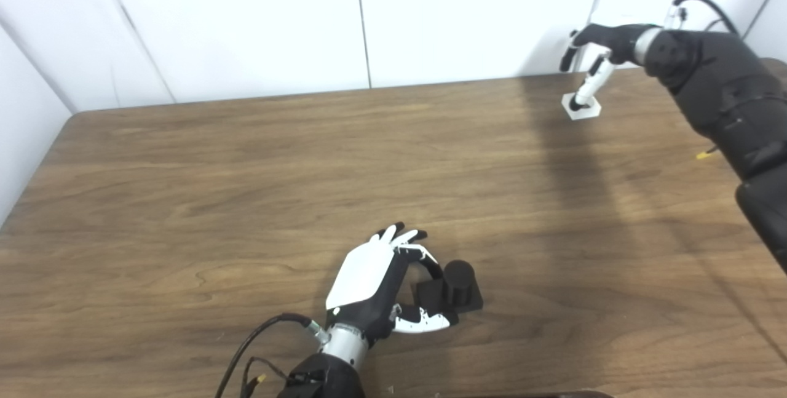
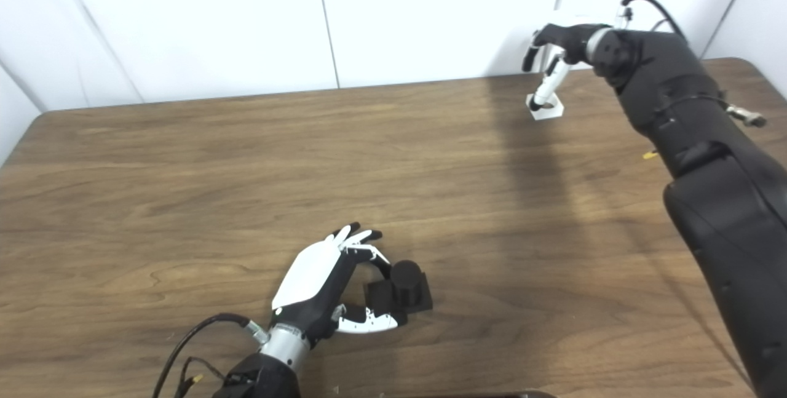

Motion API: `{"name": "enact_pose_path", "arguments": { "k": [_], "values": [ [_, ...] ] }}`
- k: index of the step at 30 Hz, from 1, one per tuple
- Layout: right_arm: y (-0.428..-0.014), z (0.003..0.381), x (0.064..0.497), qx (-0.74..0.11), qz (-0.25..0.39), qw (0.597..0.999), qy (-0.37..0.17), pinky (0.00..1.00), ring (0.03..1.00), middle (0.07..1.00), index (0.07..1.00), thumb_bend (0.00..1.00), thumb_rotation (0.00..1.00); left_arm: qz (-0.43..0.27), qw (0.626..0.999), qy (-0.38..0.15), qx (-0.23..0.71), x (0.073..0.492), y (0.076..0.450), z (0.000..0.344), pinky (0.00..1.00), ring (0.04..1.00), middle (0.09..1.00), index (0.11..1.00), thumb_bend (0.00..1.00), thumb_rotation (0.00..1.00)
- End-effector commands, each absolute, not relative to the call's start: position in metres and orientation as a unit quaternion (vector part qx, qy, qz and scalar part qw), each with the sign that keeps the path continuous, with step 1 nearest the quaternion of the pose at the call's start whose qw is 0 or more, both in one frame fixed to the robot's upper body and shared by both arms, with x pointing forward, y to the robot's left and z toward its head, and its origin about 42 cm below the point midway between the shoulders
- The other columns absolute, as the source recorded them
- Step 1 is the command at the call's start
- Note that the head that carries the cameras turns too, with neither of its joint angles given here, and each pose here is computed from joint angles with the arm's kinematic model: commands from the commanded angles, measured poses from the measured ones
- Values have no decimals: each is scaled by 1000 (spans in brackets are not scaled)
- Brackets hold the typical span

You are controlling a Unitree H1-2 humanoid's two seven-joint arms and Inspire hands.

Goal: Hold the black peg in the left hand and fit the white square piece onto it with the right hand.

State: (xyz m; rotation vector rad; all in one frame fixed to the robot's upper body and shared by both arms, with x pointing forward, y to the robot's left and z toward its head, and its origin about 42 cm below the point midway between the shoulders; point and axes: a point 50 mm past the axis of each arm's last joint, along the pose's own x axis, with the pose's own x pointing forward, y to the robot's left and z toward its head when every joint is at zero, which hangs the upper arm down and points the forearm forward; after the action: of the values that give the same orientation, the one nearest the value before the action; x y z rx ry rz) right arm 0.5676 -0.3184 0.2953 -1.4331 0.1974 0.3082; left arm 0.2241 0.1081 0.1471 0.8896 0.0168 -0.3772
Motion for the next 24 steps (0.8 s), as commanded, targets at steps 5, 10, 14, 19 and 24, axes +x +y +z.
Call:
{"name": "enact_pose_path", "arguments": {
  "k": [5, 10, 14, 19, 24],
  "values": [
    [-310, 342, 579, -658, 111, 743, 56, 1000, 1000, 972, 661, 875, 168, -201, 860, 72, 463, 208, 128, 116, 1000, 1000, 905, 488, 519, 67],
    [-306, 341, 579, -662, 113, 738, 62, 1000, 1000, 973, 663, 866, 179, -202, 863, 77, 456, 208, 131, 116, 1000, 1000, 911, 487, 519, 65],
    [-302, 339, 580, -668, 113, 733, 68, 1000, 1000, 972, 668, 873, 190, -204, 862, 75, 458, 208, 136, 118, 1000, 1000, 909, 488, 517, 65],
    [-302, 339, 581, -668, 116, 732, 70, 1000, 1000, 971, 659, 879, 186, -206, 859, 81, 463, 209, 139, 120, 1000, 1000, 910, 490, 518, 68],
    [-304, 340, 580, -672, 116, 728, 73, 1000, 1000, 969, 656, 878, 192, -207, 859, 82, 461, 209, 139, 121, 1000, 1000, 909, 489, 518, 68]
  ]
}}
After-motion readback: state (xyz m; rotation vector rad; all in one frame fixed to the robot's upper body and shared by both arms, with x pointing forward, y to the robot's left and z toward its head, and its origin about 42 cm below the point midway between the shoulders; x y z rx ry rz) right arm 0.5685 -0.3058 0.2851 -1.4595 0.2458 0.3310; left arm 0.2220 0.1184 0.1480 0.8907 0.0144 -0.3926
